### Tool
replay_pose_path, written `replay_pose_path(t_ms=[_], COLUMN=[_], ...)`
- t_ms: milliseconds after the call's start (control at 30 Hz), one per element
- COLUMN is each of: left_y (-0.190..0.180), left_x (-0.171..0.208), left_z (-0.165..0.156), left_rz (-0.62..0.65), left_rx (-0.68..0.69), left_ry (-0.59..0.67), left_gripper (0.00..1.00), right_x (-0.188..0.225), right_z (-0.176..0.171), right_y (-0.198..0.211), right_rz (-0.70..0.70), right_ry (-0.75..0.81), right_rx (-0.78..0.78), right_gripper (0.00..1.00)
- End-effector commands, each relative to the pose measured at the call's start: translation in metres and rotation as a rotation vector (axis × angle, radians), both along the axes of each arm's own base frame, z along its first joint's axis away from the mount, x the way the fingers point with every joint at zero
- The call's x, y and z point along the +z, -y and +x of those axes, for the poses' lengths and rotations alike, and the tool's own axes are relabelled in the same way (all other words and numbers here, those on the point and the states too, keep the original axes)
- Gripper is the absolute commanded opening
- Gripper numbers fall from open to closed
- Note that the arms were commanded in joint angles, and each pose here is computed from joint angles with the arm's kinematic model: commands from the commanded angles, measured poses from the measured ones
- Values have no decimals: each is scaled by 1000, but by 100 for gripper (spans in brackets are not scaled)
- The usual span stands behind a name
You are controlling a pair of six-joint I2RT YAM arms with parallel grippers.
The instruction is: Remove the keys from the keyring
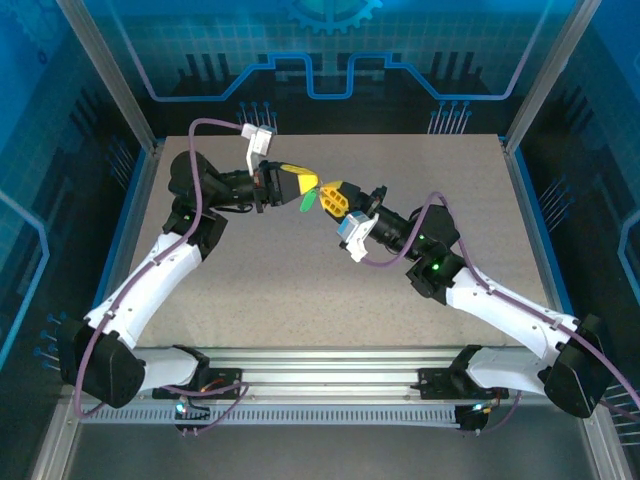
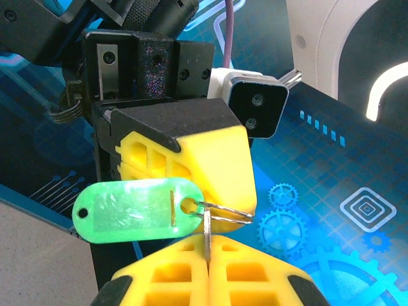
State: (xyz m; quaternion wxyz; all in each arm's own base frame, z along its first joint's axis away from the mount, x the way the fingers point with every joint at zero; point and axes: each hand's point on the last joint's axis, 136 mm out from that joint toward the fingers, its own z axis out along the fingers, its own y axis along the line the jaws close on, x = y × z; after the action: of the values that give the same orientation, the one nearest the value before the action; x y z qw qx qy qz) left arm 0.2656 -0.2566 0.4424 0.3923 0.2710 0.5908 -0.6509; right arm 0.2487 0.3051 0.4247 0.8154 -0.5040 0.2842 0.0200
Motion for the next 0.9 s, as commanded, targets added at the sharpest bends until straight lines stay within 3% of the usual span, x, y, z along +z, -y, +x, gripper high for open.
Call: replay_pose_path(t_ms=[0,33,100,167,333,867], left_y=[-4,-5,-8,-14,-29,-42], left_x=[9,9,7,6,3,-27], left_z=[-2,-1,1,5,13,22], left_rz=[-29,-30,-27,-31,-16,81], left_rx=[29,33,53,84,149,235], left_ry=[29,29,23,21,20,7], left_gripper=[0,0,18,26,37,46], right_x=[3,2,8,9,6,-4], right_z=[-5,-2,0,0,-3,18], right_y=[-3,-1,5,8,17,33], right_rz=[13,16,20,11,-25,-98], right_ry=[-5,-22,-43,-61,-145,-454], right_rx=[37,34,52,64,151,364], right_gripper=[0,0,0,0,0,0])
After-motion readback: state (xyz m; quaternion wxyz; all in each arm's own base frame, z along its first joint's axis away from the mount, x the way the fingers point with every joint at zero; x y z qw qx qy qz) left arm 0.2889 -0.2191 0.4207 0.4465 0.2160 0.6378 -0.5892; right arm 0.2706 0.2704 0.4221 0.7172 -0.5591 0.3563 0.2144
